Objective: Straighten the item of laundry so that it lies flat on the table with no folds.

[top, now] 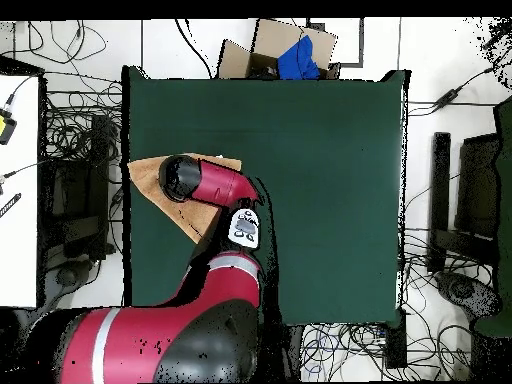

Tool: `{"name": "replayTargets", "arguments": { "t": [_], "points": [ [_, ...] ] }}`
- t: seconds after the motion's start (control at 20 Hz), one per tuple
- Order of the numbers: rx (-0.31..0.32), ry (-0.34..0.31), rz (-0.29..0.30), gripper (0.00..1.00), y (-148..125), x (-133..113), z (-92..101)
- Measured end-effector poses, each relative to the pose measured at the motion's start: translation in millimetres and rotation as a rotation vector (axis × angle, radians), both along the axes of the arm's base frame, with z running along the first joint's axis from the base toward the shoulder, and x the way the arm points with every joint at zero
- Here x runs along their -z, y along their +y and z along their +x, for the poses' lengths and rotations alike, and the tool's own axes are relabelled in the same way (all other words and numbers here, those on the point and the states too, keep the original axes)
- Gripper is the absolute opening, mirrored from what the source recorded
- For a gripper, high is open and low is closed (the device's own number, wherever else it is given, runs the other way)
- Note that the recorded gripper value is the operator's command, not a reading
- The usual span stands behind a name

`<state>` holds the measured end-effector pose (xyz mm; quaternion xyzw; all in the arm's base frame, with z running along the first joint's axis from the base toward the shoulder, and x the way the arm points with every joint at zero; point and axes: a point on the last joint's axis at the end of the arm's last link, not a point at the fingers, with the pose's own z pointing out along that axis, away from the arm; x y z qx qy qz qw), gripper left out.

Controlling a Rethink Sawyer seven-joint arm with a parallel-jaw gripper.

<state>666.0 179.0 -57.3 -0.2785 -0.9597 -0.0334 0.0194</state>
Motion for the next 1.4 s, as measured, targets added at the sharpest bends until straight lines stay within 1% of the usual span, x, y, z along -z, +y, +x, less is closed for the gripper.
{"name": "replayTargets", "arguments": {
  "t": [0.25,0.35,0.5,0.6,0.65,0.7,0.9,1.0,1.1,1.2,1.35,1.4],
  "points": [
    [-0.033,0.032,0.006,0.00,-3.1,0.5,8.0],
    [-0.039,0.035,0.005,0.00,-5.1,0.6,10.7],
    [-0.050,0.011,-0.007,0.00,-15.9,-0.2,23.1],
    [-0.052,-0.018,-0.020,0.00,-26.7,-0.6,33.0],
    [-0.053,-0.045,-0.032,0.00,-36.5,-0.7,40.9],
    [-0.050,-0.096,-0.055,0.00,-55.0,-0.5,54.7],
    [-0.043,-0.190,-0.099,0.00,-88.7,0.5,75.9],
    [-0.032,-0.293,-0.153,0.00,-131.2,4.0,95.6],
    [-0.027,-0.348,-0.185,0.00,-158.2,5.8,104.2],
    [-0.018,-0.386,-0.212,0.00,-186.5,8.4,109.2],
    [0.008,-0.398,-0.226,0.00,-221.0,8.8,110.0],
    [0.013,-0.398,-0.228,0.00,-225.9,8.2,109.7]
  ]
}}
